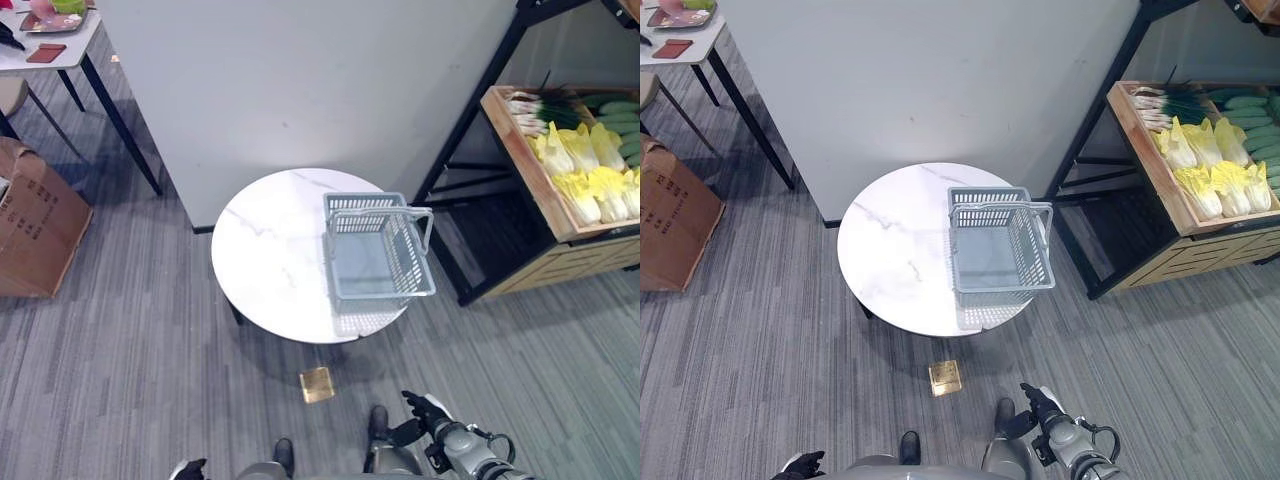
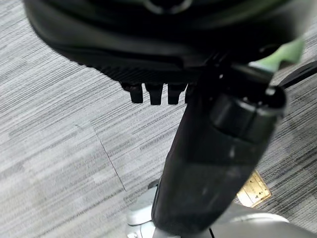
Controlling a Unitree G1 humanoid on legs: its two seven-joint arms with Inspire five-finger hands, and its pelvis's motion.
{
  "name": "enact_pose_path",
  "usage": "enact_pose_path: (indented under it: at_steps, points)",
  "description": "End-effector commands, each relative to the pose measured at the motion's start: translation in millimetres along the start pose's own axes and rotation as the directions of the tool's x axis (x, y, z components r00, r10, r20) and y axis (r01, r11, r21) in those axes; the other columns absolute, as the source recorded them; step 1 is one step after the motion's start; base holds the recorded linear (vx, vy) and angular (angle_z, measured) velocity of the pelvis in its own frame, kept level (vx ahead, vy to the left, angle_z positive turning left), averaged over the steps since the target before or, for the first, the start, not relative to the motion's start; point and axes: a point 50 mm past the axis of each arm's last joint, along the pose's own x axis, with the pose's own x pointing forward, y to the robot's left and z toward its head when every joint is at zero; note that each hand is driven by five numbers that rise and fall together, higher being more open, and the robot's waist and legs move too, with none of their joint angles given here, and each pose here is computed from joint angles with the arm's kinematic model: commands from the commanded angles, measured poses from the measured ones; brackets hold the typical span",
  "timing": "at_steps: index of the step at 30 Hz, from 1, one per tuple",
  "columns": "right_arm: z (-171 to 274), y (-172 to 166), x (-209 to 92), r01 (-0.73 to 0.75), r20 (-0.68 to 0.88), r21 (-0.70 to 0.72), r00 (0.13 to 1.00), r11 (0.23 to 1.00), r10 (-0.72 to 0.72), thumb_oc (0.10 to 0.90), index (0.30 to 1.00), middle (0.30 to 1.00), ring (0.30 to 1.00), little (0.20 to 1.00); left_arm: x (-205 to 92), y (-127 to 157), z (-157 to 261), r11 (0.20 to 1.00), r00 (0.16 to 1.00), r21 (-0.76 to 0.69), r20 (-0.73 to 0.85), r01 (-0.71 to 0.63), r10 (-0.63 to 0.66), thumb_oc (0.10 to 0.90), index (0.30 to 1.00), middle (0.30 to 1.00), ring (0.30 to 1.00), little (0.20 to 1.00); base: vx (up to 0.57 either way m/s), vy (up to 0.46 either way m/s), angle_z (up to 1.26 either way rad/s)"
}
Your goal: Get the vegetables into the basket
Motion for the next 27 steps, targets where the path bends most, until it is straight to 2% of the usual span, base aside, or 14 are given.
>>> enact_pose_path:
  at_steps: [1,9,12,21,24,27]
  points:
    - [-26.0,-17.1,-5.6,0.026,-0.09,-0.092,0.995,0.995,-0.034,0.9,1.0,1.0,1.0,1.0,1.7,-1.1,17.9,1.0,0.999,-0.004,0.038,0.001,0.0,0.9,1.0,1.0,1.0,1.0,0.14,-0.184,0.37]
    - [-23.0,-37.9,-7.0,0.081,-0.067,-0.1,0.994,0.992,-0.088,0.9,1.0,1.0,1.0,1.0,1.5,-10.8,31.6,1.0,0.996,-0.002,0.081,0.025,-0.025,0.9,1.0,1.0,1.0,1.0,0.1,-0.205,0.05]
    - [-31.4,-46.1,-9.6,0.107,-0.101,-0.087,0.988,0.99,-0.116,0.9,1.0,1.0,1.0,1.0,1.3,-12.8,38.7,1.0,0.994,-0.005,0.107,0.029,-0.029,0.9,1.0,1.0,1.0,1.0,0.08,-0.051,0.03]
    - [-49.2,-43.7,-13.9,0.127,-0.167,-0.04,0.977,0.991,-0.132,0.9,1.0,1.0,1.0,1.0,-0.2,-24.1,33.6,0.999,0.994,0.015,0.099,0.048,-0.049,0.9,1.0,1.0,1.0,1.0,0.09,0.157,-0.17]
    - [-53.4,-38.7,-14.4,0.121,-0.19,-0.008,0.974,0.993,-0.12,0.9,1.0,1.0,1.0,1.0,0.2,-21.5,32.3,0.999,0.994,0.011,0.095,0.044,-0.045,0.9,1.0,1.0,1.0,1.0,-0.02,0.213,-0.31]
    - [-65.2,-32.9,-17.2,0.17,-0.253,0.155,0.959,0.973,-0.128,0.9,1.0,1.0,1.0,1.0,0.6,-16.0,24.4,0.999,0.998,-0.022,0.065,0.027,-0.026,0.9,1.0,1.0,1.0,1.0,0.0,0.159,-0.28]
